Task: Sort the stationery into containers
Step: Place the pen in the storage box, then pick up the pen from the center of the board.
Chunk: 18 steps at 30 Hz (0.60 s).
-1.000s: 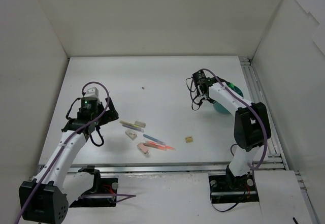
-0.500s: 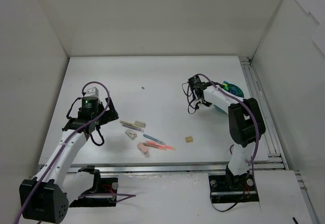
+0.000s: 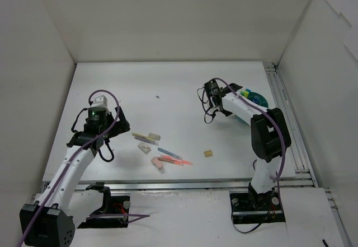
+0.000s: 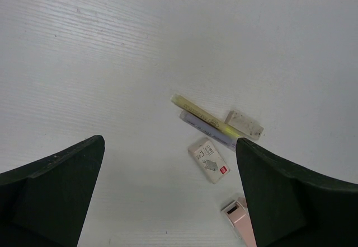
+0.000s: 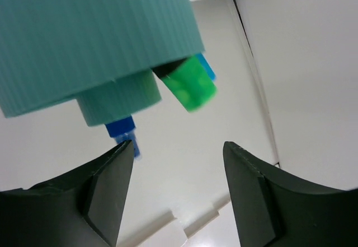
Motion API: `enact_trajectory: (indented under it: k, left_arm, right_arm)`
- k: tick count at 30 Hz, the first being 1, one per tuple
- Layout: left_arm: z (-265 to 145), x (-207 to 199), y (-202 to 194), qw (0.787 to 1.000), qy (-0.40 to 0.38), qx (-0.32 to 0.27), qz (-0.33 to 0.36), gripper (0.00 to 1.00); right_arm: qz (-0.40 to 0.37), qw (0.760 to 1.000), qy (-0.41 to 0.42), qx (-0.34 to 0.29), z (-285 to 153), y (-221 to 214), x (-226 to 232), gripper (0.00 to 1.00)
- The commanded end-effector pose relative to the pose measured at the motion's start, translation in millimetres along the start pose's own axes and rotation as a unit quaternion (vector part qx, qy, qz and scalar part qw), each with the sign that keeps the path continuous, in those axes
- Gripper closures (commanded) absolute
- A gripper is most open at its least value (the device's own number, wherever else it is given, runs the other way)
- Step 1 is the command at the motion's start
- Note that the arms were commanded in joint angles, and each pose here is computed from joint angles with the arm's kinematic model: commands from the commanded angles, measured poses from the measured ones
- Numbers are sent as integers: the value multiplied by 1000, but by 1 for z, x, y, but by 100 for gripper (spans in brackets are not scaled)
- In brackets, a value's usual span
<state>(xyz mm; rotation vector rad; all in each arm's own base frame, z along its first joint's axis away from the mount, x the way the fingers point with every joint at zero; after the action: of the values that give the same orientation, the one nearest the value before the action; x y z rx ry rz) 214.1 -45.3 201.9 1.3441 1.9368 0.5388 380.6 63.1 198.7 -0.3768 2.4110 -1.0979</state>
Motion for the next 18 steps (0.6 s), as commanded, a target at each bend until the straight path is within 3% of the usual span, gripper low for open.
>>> enact_trajectory:
  k: [1,4,6,7,8,10,11,13,14,17,18]
  left_arm:
    - [-15,-10,16,998,-36,-49,5,0]
    - [-22,-12,18,997,-49,-60,5,1]
    - [-26,-12,19,996,-57,-67,2,1]
    - [-27,-13,18,996,-61,-67,1,0]
    - [-27,-13,18,996,-64,-67,0,0]
    - [-29,-13,17,996,-67,-67,-4,1]
    - [-29,-14,16,996,-70,-64,-6,0]
    - [-30,-13,14,996,-68,-59,-15,0]
    - [-31,-13,12,996,-68,-55,-19,1]
    - [-31,-12,7,996,-70,-44,-25,0]
    - [-31,-12,5,996,-71,-42,-25,0]
  right_arm:
    - [70,995,-59,24,-42,-49,-19,37]
    - [138,985,-101,1,-66,-64,-31,33]
    - [206,966,-144,-55,-88,-69,-42,17]
    - [263,948,-157,-88,-96,-68,-45,2]
    - [301,931,-168,-119,-103,-70,-49,2]
    - [370,886,-192,-204,-122,-72,-61,2]
    - [436,848,-184,-240,-127,-70,-62,2]
    - [489,787,-175,-333,-143,-65,-69,2]
    - [542,740,-147,-371,-148,-57,-68,2]
    - [565,665,-77,-483,-171,-20,-63,2]
    - [549,660,-45,-510,-171,0,-53,2]
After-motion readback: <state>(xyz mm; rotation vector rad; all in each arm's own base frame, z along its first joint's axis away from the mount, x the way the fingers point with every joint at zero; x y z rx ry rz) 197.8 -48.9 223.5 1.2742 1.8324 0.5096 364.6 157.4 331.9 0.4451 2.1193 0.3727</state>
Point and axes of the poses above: each gripper's point midway between its finger pads, its own z axis out along the fingers, its own x axis along the line the jaws close on, y = z × x, the point moved 9 cm from there along -z, back along the fingers, and after that the axes turned 1 degree about -z, right-handed, at the moved point
